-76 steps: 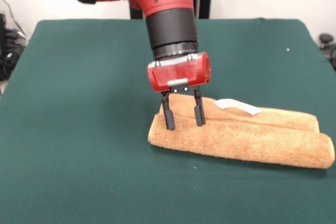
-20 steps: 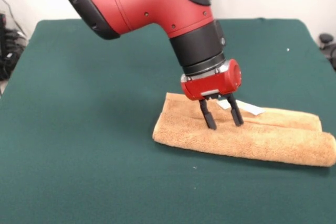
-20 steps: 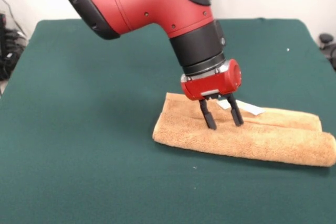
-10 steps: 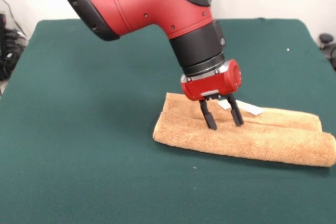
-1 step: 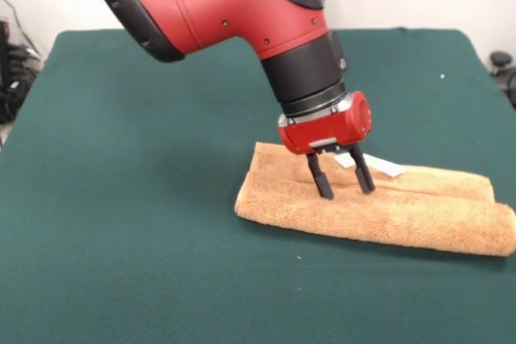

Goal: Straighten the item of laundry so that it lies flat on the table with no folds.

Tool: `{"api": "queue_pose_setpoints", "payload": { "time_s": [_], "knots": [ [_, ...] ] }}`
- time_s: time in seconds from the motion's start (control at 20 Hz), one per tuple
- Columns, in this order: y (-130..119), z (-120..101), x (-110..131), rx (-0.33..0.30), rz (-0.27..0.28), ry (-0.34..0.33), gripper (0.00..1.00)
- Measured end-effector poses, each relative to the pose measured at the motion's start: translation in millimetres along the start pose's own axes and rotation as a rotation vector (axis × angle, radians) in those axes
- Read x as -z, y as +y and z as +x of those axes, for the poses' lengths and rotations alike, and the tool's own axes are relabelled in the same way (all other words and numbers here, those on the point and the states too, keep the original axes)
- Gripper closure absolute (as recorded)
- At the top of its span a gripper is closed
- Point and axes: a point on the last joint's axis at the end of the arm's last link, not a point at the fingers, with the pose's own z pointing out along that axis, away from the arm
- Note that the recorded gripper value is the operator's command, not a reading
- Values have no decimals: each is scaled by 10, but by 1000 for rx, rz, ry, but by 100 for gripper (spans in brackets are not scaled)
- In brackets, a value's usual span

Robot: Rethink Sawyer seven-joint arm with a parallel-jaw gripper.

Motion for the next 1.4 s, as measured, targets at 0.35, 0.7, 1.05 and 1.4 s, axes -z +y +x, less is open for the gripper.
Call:
{"api": "queue_pose_setpoints", "payload": {
  "time_s": [0.35,0.7,1.05,1.4],
  "knots": [
    [152,183,-39,162,67,-34,0],
    [322,454,-93,395,138,-125,0],
    [408,528,-57,466,147,-155,0],
    [224,375,20,434,162,-170,0]
  ]
}}
